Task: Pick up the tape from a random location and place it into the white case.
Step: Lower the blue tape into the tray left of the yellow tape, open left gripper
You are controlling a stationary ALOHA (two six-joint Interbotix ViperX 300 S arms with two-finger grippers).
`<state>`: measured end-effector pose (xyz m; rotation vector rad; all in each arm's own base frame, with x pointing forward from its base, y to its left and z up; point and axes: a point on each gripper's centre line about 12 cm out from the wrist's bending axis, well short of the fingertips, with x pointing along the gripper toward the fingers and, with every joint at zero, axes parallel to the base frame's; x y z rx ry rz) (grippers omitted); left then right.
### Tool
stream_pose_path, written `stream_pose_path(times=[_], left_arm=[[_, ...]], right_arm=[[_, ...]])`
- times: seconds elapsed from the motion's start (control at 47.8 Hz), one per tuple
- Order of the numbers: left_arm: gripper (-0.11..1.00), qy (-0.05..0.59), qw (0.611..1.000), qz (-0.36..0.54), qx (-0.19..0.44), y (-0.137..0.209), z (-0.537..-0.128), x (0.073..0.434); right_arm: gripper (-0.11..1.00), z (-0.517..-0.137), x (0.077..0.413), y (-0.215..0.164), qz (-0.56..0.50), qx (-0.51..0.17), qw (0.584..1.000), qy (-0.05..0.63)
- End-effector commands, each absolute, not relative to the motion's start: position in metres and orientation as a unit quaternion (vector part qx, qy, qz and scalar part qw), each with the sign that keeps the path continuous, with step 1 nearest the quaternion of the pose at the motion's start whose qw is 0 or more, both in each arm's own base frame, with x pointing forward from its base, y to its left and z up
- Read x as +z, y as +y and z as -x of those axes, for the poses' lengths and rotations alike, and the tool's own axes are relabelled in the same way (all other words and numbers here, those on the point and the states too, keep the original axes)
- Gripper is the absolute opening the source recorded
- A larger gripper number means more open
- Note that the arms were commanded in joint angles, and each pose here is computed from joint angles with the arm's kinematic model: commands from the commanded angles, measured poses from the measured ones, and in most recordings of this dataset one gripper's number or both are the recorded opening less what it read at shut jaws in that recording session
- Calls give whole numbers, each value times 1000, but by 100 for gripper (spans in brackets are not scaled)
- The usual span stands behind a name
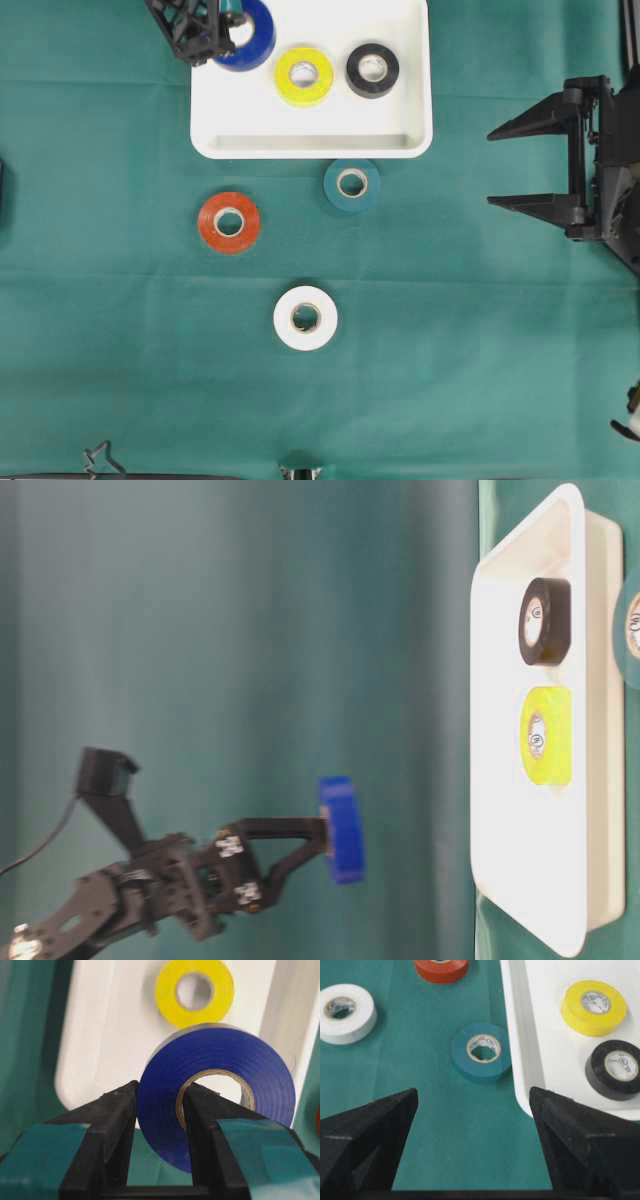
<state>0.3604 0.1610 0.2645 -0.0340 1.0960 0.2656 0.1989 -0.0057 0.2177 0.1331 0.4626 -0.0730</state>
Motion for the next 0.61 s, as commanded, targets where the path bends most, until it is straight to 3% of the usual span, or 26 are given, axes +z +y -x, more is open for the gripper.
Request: stream_pose_path(times=[0.0,0.293,0.586], left_arm=[[24,511,850,13,128,162,-364,259],[24,533,835,28,134,175,-363,185],[24,541,830,32,135,180,-363,149]], right_arm=[[87,-203,227,-6,-64,-35,974,216],[87,-203,228,-6,-64,-35,974,216],[87,-203,227,-6,-63,-36,974,216]])
